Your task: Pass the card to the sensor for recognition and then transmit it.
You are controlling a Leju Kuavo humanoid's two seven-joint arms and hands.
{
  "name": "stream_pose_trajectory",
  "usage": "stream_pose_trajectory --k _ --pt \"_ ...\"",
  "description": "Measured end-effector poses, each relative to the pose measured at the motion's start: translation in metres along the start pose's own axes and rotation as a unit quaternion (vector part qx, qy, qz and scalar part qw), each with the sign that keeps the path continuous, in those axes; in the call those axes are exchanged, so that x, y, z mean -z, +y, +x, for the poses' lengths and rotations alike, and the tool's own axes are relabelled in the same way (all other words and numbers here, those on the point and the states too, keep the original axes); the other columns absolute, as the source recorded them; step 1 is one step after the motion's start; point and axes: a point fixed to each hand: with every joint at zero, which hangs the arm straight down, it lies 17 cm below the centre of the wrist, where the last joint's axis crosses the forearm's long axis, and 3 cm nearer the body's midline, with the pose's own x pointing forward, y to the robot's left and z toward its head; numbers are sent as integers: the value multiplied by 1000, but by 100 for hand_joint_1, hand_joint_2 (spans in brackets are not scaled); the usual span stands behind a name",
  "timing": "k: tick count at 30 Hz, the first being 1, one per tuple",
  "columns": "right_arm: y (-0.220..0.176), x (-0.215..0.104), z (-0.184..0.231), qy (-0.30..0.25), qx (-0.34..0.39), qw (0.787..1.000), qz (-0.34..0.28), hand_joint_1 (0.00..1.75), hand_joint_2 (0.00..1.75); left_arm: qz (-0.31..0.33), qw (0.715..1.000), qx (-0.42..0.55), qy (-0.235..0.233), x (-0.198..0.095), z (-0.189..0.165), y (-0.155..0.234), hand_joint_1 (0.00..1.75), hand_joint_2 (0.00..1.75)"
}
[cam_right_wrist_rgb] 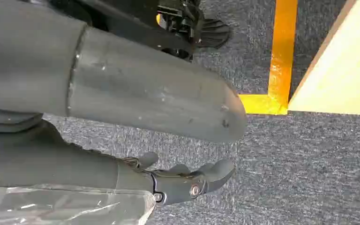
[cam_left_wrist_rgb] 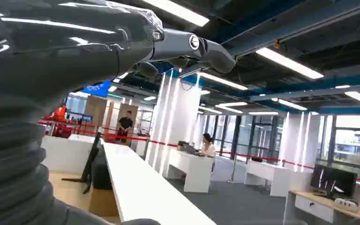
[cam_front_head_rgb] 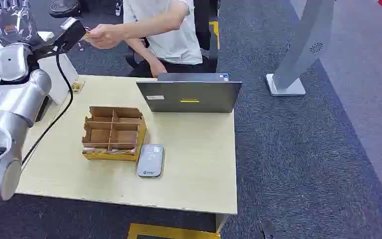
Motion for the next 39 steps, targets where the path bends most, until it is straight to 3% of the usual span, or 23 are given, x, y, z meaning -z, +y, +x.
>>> stream_pose_trajectory --k 14,15,16,17,39 --pt "1 0 -1 2 -8 1000 2 0 0 -28 999 11 9 -4 -12 -19 0 175" --pt "1 0 -1 2 -8 1000 2 0 0 -29 999 12 10 -4 -12 -19 17 175" --pt "1 0 -1 2 -8 1000 2 0 0 -31 999 13 10 -5 -13 -20 120 175" --pt "2 0 -1 2 -8 1000 2 0 0 -32 999 13 11 -5 -14 -21 175 175" --pt "3 0 0 -1 -12 1000 5 0 0 -50 999 8 -11 -8 -8 -31 175 175"
